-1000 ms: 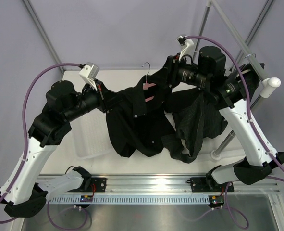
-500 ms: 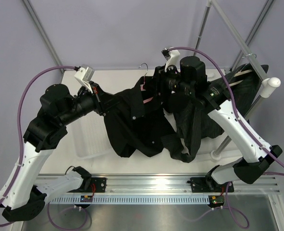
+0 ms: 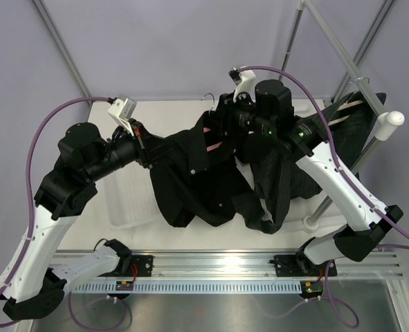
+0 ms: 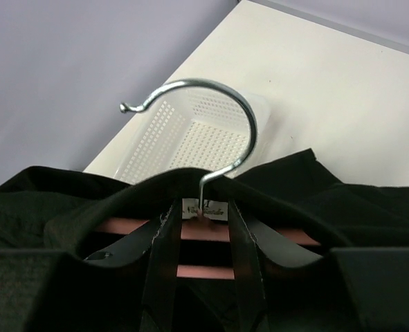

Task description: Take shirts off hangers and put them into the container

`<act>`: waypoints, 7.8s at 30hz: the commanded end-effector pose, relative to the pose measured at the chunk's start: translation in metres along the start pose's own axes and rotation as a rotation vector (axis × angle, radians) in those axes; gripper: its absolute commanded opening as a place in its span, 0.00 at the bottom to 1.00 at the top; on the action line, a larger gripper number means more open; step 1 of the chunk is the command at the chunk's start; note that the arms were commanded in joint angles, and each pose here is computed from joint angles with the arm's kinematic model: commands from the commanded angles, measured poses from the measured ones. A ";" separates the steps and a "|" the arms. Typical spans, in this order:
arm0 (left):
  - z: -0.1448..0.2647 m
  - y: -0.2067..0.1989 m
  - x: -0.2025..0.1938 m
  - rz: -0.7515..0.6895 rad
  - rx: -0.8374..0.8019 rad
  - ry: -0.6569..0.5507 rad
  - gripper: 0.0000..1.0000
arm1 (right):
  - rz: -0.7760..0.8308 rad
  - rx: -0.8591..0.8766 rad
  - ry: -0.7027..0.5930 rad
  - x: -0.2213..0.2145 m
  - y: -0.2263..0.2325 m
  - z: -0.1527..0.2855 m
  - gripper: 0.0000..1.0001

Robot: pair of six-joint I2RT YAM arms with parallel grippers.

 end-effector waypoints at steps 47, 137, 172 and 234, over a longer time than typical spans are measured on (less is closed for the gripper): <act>0.041 0.053 0.016 -0.006 0.492 -0.201 0.00 | 0.200 -0.723 -0.210 0.021 -0.069 0.064 0.00; -0.033 -0.003 0.010 -0.234 0.196 0.046 0.00 | 0.135 -0.198 -0.036 -0.017 0.027 0.090 0.81; 0.029 -0.023 -0.017 -0.150 0.016 0.049 0.00 | 0.305 -0.653 -0.182 0.015 -0.023 0.049 0.00; -0.243 -0.087 0.052 -0.275 -0.441 -0.042 0.00 | 0.219 -0.694 0.225 -0.293 0.000 0.110 0.98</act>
Point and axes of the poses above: each gripper's point midway between its finger pads, its own z axis back along the fingers, its own y axis along the line the jaws close on, x = y × z, the point moved 5 cm from there along z, back along the fingers, and after that the axes turned 9 degrees about -z, right-handed, at the moved point
